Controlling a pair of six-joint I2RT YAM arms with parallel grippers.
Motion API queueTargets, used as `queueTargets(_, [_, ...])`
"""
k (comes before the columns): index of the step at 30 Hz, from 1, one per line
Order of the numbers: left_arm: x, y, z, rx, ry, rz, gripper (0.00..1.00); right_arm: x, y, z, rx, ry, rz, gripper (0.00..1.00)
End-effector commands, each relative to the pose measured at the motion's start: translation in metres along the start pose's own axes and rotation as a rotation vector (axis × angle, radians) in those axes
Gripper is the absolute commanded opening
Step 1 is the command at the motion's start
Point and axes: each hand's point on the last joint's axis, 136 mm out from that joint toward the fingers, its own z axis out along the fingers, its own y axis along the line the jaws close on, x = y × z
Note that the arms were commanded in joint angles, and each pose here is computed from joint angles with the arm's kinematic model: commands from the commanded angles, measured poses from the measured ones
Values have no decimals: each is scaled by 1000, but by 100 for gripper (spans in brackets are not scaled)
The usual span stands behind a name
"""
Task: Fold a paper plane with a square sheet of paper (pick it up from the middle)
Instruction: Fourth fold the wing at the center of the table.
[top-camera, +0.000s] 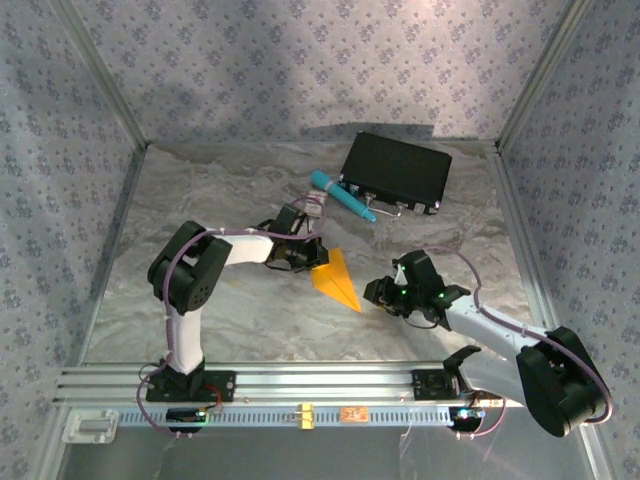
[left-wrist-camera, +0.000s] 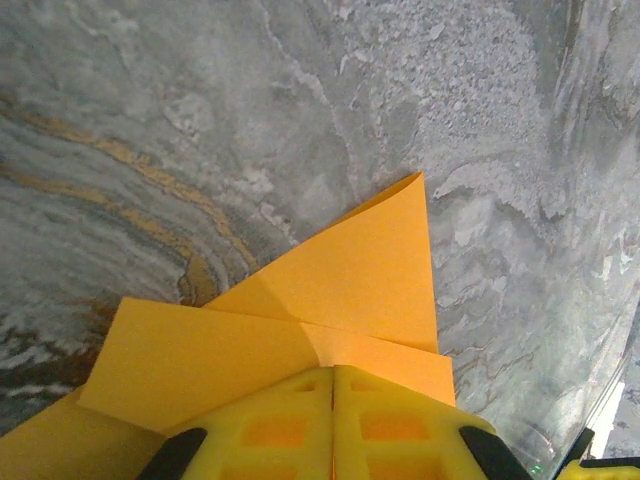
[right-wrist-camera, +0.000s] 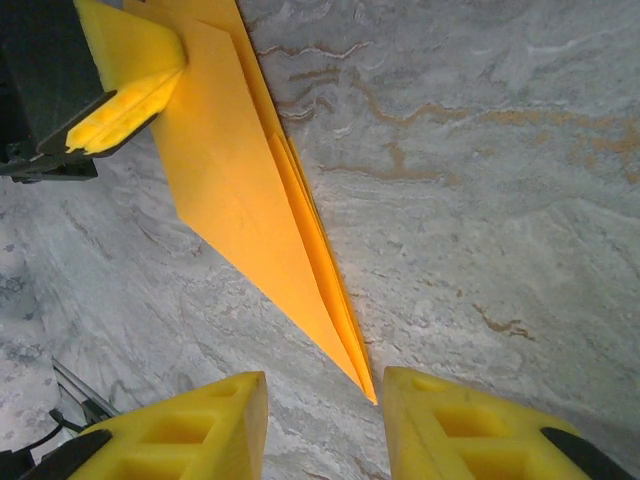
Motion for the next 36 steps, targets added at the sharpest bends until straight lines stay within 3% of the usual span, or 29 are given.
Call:
queueTargets(1, [0,-6,-12,-41,-15,25,10,3,-1,3,-4,6,10,36])
queueTargets(8, [-4,-26,-27,-53,-61,81,20,3,4,9,-21,25,-4,36])
queueTargets(18, [7,-40,-16,-7,-17,108,17,7,8,21,-22,62,-17,35])
queueTargets(36, [17,18,8,-114,53,3,11,24,5,24,-2,143,9,38])
